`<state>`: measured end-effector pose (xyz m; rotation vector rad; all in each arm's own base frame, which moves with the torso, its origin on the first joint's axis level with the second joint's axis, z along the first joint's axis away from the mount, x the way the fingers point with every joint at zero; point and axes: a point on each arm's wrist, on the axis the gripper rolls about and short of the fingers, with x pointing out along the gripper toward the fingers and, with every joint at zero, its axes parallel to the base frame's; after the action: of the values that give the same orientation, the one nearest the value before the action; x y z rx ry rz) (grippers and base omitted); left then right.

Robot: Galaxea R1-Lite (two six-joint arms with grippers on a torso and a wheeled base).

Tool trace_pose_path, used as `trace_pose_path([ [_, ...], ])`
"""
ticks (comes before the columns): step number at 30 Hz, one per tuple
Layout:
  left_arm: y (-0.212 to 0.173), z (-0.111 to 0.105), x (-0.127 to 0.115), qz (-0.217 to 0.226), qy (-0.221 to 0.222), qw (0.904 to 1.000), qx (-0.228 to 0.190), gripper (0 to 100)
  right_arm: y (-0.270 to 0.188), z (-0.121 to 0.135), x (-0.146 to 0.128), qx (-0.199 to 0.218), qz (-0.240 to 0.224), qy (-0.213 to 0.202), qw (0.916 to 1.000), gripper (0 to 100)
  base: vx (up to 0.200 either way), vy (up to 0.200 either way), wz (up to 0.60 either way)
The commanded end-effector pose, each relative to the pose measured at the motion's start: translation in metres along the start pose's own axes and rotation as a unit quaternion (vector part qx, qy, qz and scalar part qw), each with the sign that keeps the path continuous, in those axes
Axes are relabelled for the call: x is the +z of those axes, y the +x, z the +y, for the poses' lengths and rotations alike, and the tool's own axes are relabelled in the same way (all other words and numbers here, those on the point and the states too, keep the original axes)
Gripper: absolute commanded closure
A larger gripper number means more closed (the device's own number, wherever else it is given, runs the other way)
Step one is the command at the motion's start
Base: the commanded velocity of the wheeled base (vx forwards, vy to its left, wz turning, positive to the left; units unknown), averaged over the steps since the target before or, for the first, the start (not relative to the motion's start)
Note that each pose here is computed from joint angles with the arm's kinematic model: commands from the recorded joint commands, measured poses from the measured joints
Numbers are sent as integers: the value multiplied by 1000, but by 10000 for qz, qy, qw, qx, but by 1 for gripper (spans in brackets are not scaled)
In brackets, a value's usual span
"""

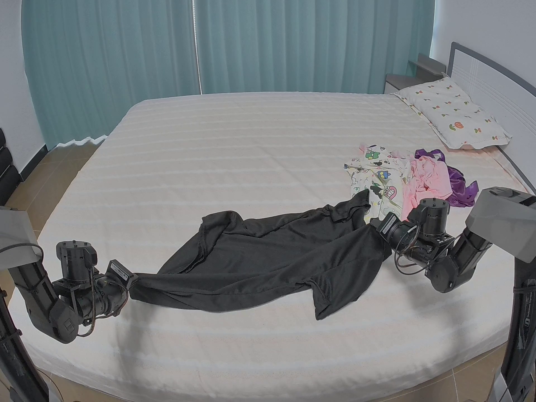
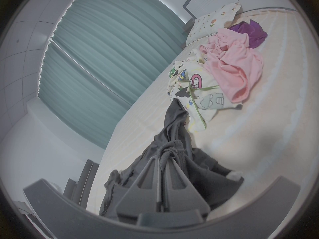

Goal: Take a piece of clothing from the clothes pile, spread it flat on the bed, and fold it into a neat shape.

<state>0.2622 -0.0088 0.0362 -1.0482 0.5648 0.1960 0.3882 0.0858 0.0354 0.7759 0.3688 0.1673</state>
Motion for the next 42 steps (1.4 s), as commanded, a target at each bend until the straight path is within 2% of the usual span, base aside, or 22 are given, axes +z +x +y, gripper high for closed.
trace_pose_path([
  [1, 7, 6, 0, -29, -72, 10000, 54, 100, 33, -10, -15, -59, -168, -14, 9998, 100, 0, 0, 0],
  [6, 8, 7, 0, -27, -97, 9999, 70, 100, 42, -15, -25, -174, -188, -11, 9997, 100, 0, 0, 0],
  [7, 7, 7, -1, -17, -102, 9999, 73, 100, 42, -15, -26, -169, -172, -21, 9997, 0, 0, 0, 0],
  [12, 7, 7, -1, -17, -102, 9999, 73, 100, 39, -16, -26, -186, -123, -23, 9997, 0, 0, 0, 0],
  [15, 8, 9, -1, -2, -104, 9999, 100, 100, 27, -16, -13, -219, -170, 0, 9996, 0, 0, 0, 0],
  [19, 8, 9, -2, 21, -102, 9999, 114, 100, -2, -8, -1, -37, 159, 46, 9999, 0, 0, 0, 0],
  [25, 8, 10, -3, 55, -92, 9999, 113, 100, -36, -7, 5, -305, 489, 122, 9983, 0, 0, 0, 0],
  [29, 8, 10, -3, 72, -93, 9999, 112, 100, -54, -11, -8, -512, 802, 142, 9954, 0, 0, 0, 0],
  [34, 8, 10, -3, 72, -93, 9999, 112, 100, -70, -13, -42, -575, 1527, 91, 9866, 0, 0, 0, 0],
  [42, 9, 11, -4, 103, -85, 9998, 139, 100, -65, -16, -74, -516, 2117, -324, 9754, 0, 0, 0, 0],
])
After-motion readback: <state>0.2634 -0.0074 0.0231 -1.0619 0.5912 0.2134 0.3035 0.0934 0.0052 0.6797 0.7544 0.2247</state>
